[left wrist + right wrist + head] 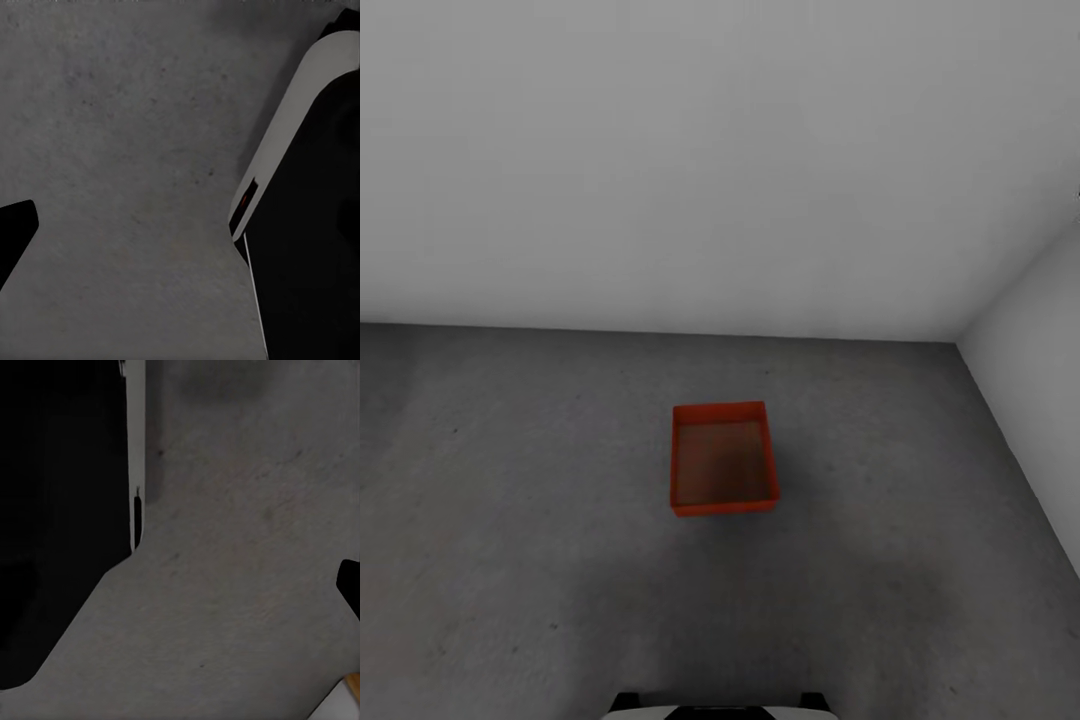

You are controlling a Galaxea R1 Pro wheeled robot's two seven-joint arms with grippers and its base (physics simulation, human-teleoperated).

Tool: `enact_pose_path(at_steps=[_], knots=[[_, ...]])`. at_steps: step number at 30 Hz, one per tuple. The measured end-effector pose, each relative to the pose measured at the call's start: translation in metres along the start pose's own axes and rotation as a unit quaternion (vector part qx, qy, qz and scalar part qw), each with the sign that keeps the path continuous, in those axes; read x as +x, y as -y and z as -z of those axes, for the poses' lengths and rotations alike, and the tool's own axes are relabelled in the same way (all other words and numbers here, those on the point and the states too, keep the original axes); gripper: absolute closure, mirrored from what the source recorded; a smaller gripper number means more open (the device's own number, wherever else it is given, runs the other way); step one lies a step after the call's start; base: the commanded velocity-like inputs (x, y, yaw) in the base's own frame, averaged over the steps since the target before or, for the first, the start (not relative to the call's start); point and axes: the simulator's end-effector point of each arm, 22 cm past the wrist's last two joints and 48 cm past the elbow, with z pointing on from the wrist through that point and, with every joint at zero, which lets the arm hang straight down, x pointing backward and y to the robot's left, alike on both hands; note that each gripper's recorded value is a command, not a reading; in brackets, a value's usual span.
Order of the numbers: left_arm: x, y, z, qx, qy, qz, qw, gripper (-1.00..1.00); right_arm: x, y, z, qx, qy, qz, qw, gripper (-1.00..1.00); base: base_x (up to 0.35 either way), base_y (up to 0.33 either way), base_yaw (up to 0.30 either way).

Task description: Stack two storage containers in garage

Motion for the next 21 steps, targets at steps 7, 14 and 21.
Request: enact_pose_path(at_steps=[7,14,21], knots=[[-0.004,0.001,0.002,0.002,0.005,0.002,1.0,-1.0,-0.004,-0.007,0.001,-0.004,0.006,-0.001,1.0,-1.0,0.0,0.0,0.0],[-0.009,0.002,0.004,0.003,0.01,0.003,0.9999,-1.0,-0.007,-0.011,0.003,-0.008,0.009,-0.001,0.9999,-1.0,0.0,0.0,0.0],[-0.013,0.002,0.006,0.005,0.015,0.005,0.9999,-1.0,-0.01,-0.016,0.004,-0.011,0.012,-0.002,0.9999,-1.0,0.0,0.0,0.0]])
